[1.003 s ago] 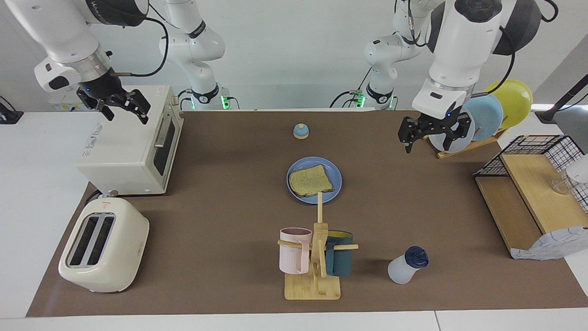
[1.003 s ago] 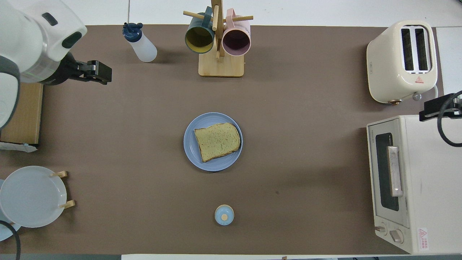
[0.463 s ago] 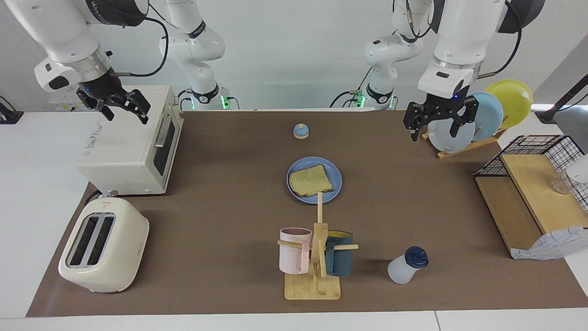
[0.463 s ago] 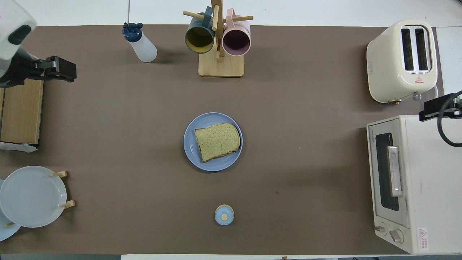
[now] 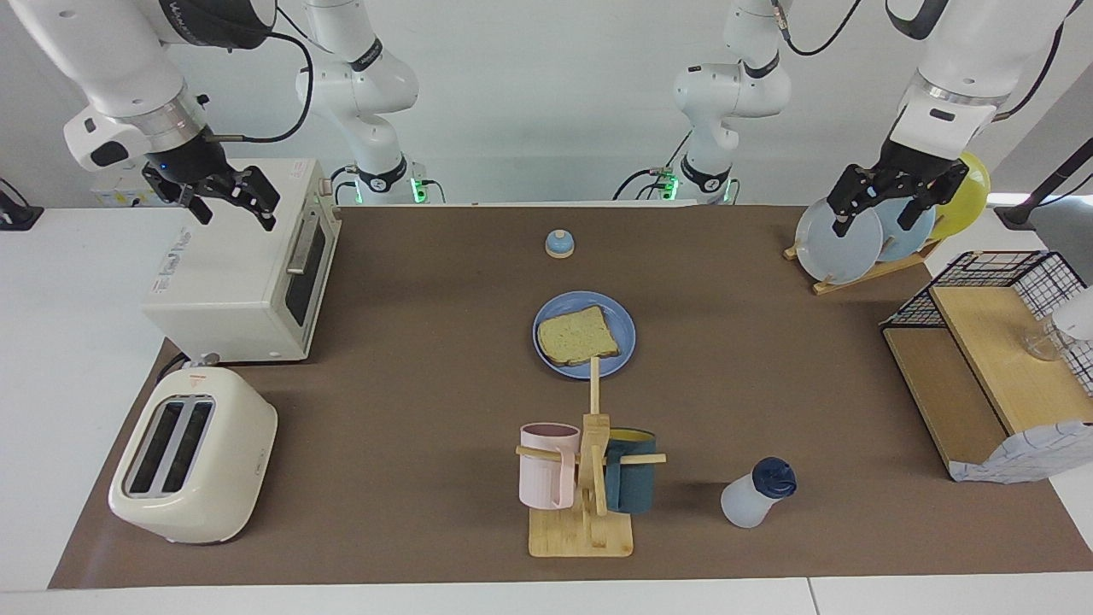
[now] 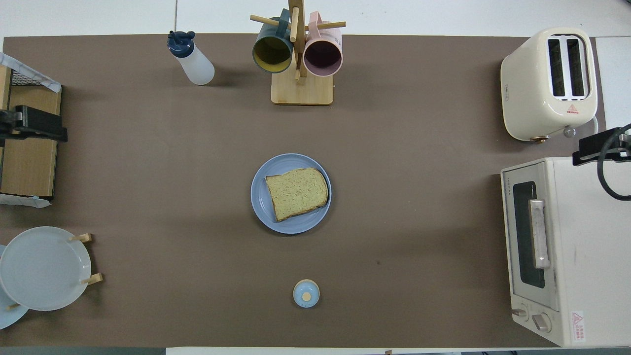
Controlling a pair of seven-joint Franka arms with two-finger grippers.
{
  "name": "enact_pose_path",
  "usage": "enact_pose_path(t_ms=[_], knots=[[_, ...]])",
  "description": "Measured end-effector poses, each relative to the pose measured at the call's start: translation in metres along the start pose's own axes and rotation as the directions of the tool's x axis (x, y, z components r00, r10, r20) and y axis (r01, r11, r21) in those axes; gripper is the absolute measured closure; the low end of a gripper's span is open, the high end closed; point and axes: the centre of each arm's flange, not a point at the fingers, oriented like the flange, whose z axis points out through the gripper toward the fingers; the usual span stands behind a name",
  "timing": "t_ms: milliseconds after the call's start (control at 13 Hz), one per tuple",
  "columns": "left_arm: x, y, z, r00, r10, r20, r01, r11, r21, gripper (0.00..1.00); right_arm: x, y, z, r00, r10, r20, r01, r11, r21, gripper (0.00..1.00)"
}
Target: Put bread on plate and add seasoning
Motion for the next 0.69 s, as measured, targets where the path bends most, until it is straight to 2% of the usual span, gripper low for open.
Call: enact_pose_path(t_ms=[154, 309, 463, 695], knots=[[-0.006, 0.005, 0.022, 1.000, 0.016, 0.026, -0.016, 1.000, -0.008, 0.00, 0.000, 0.000, 0.000, 1.000, 0.000, 0.000, 0.000, 1.000, 0.000, 0.00], [-0.004, 0.015, 0.026, 0.999, 0.033, 0.025, -0.033, 0.999, -0.009, 0.00, 0.000, 0.000, 0.000, 1.000, 0.000, 0.000, 0.000, 1.000, 0.000, 0.00], [-0.007, 0.032, 0.011, 0.998, 0.058, 0.019, -0.058, 0.998, -0.023, 0.00, 0.000, 0.000, 0.000, 1.000, 0.000, 0.000, 0.000, 1.000, 0.000, 0.00], [-0.014, 0.039, -0.005, 0.996, 0.072, 0.053, -0.071, 0.997, -0.035, 0.00, 0.000, 0.000, 0.000, 1.000, 0.000, 0.000, 0.000, 1.000, 0.000, 0.00]])
